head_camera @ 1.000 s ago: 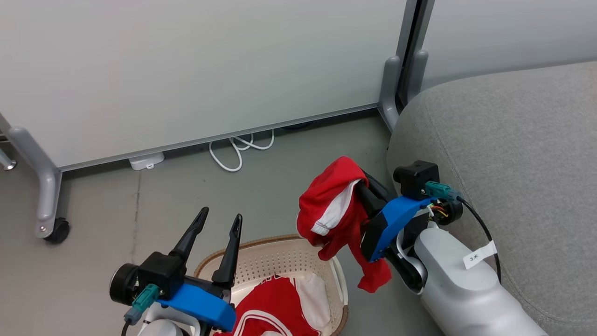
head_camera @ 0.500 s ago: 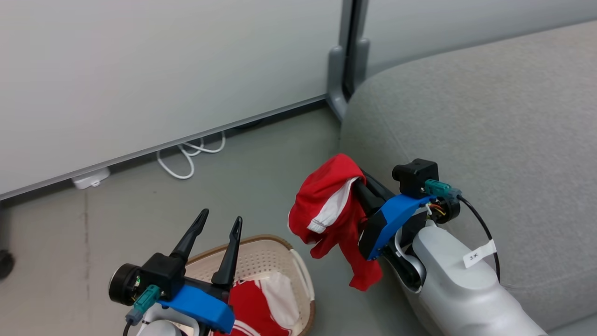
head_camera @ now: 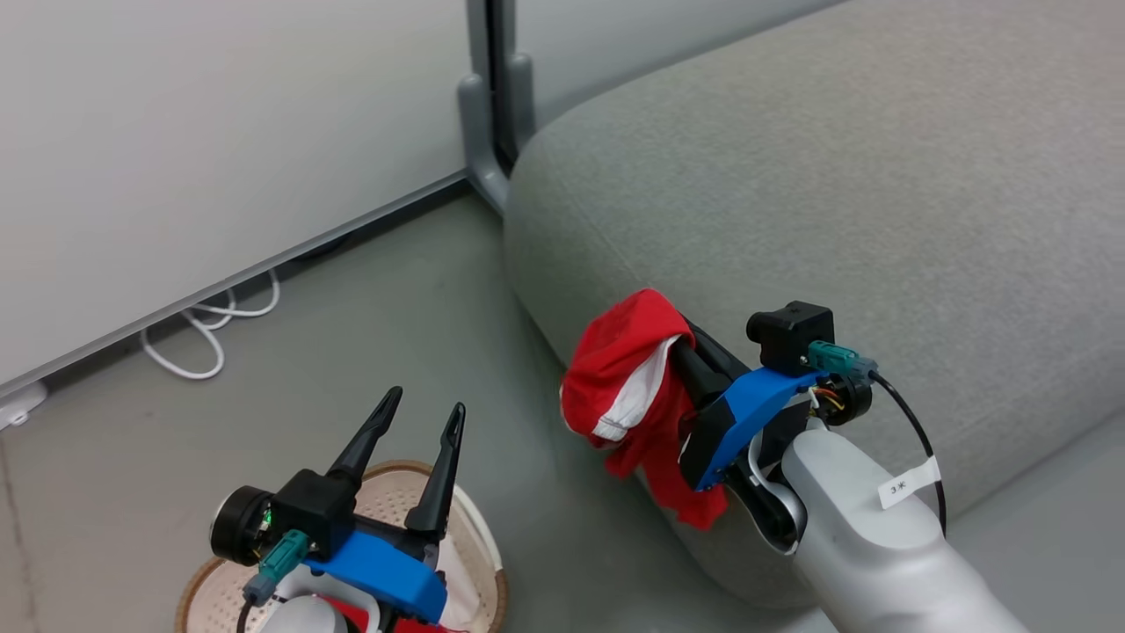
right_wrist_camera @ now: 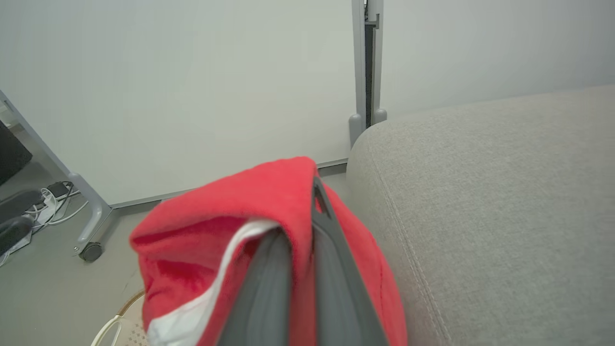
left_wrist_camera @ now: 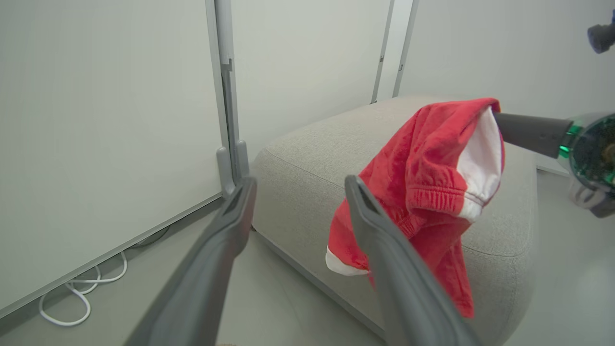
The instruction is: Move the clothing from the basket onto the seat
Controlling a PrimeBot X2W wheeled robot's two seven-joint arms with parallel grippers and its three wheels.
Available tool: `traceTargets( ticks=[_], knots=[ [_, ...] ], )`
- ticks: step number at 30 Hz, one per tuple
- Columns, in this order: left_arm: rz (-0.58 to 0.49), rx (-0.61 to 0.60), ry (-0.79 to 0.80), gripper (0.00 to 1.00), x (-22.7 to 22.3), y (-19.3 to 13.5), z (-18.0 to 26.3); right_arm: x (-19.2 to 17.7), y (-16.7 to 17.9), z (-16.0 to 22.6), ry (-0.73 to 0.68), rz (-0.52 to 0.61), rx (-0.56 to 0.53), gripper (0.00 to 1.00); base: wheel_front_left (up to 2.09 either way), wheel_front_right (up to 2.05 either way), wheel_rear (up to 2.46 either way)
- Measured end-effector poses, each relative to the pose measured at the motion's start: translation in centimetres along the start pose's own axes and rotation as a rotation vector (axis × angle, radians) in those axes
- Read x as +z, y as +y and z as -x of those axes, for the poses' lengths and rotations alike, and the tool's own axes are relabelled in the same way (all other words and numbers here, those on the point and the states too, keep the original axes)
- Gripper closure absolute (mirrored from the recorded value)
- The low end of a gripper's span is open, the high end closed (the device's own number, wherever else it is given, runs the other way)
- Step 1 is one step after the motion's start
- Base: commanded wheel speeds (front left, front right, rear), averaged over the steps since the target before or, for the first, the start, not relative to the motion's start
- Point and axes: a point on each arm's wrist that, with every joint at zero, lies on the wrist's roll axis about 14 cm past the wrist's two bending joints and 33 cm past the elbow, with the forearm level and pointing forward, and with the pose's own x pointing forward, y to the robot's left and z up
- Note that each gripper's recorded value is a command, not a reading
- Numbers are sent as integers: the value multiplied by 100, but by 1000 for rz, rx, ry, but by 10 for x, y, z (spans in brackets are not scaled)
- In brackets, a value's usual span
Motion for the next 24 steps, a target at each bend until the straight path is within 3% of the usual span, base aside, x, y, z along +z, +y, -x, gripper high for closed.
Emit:
traceTargets(
  ticks=[10, 24],
  knots=[
    [11, -119, 10, 0, -6, -29, -23, -3, -39, 22, 1, -18, -121, 100, 0, 0, 0],
    [19, -141, 25, 0, -13, -27, -30, -9, -49, 22, 13, -11, -151, 100, 0, 0, 0]
  ],
)
